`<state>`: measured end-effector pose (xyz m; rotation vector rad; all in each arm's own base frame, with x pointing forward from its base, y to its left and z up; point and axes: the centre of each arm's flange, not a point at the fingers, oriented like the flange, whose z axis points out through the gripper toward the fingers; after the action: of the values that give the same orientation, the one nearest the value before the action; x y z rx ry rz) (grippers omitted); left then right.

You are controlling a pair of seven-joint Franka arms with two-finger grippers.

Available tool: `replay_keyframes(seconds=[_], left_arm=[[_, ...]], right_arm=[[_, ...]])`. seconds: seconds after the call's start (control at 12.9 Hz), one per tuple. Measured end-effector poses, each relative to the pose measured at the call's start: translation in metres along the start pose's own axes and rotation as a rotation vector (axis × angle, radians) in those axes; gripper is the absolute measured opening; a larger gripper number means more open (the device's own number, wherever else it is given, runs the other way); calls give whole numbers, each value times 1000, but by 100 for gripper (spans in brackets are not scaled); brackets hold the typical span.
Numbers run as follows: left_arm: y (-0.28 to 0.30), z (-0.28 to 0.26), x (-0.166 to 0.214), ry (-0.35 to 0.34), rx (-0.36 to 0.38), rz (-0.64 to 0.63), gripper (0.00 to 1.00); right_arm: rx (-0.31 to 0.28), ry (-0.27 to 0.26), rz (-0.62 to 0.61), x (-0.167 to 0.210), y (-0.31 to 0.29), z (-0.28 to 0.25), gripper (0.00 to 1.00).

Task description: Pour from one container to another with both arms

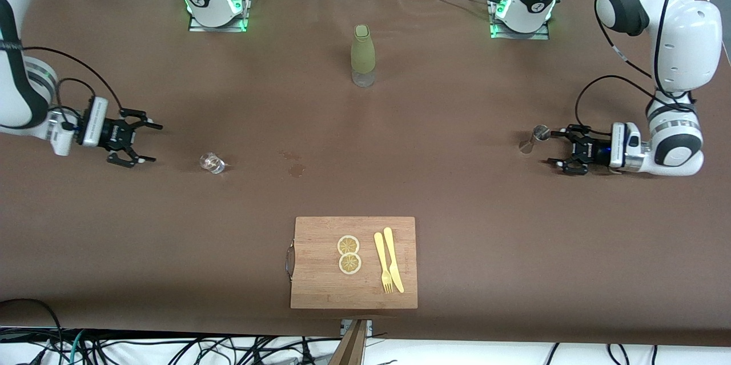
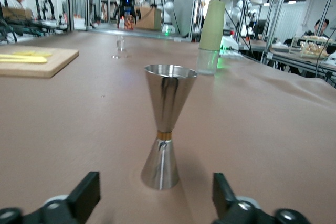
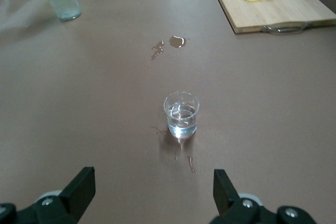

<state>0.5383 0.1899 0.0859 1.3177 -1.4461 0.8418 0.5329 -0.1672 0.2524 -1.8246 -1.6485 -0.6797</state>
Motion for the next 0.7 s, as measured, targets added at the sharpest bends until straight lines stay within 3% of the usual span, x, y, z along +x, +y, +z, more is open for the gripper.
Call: replay_keyframes(seconds=[0.23,0.7], left_arm=[[-21,-17,25,-74,-31,-155,100],[-82,-2,112,-242,39,-603,100]], right_arm=[[-13,-87,113,31,-6,-38,100],[-55,-263,449,82,-28,-100,100]])
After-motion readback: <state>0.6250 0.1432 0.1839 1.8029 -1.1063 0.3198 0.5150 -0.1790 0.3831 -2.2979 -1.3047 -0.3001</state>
